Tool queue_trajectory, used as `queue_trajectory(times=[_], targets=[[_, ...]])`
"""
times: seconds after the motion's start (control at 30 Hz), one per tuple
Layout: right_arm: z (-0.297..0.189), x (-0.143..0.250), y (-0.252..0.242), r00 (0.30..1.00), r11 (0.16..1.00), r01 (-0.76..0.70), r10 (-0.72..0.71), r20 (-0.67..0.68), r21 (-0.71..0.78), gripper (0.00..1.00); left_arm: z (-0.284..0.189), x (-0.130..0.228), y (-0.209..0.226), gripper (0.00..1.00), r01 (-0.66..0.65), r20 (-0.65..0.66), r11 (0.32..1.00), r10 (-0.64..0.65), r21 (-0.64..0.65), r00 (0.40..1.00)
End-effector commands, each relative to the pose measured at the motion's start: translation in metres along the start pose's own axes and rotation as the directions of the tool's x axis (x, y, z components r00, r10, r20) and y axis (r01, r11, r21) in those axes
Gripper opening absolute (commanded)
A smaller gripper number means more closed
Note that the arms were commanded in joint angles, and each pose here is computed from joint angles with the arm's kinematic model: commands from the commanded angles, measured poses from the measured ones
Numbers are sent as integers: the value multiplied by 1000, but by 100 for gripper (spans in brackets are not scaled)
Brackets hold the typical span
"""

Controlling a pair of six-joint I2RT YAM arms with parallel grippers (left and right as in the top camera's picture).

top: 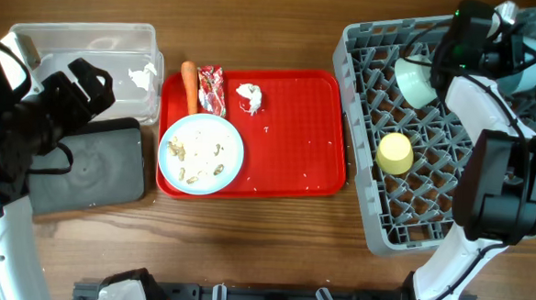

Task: Sort waste into correct bins and load items into the dishwasher rack
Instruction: 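Place the second bowl upright in the rack beside the first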

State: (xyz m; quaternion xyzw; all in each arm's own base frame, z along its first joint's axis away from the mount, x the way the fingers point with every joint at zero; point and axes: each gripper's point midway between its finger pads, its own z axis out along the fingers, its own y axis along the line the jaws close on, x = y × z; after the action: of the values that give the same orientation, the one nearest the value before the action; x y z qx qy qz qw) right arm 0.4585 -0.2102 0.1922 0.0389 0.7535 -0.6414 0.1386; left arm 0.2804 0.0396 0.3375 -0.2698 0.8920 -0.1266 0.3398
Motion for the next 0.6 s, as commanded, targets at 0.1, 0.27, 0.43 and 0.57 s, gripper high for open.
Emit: queue_trajectory(times=[0.1, 0.27, 0.43, 0.57], targets=[[-37, -17, 44, 993, 991, 44, -29, 116, -127, 23, -4, -5, 1, 100, -4, 22, 1000, 4, -9, 1000], [-76, -38, 43, 976, 981, -48, 86, 201, -187, 87, -4, -5, 1, 100, -4, 22, 1000, 4, -9, 1000], [-114, -61, 10, 924, 944, -118, 218, 313, -308, 94, -4, -5, 1, 100, -4, 22, 1000, 4, -9, 1000], [-161, -68, -16, 841, 810, -130, 396, 369, -572, 95, -4, -5, 1, 100, -4, 23, 1000, 4, -10, 1000]])
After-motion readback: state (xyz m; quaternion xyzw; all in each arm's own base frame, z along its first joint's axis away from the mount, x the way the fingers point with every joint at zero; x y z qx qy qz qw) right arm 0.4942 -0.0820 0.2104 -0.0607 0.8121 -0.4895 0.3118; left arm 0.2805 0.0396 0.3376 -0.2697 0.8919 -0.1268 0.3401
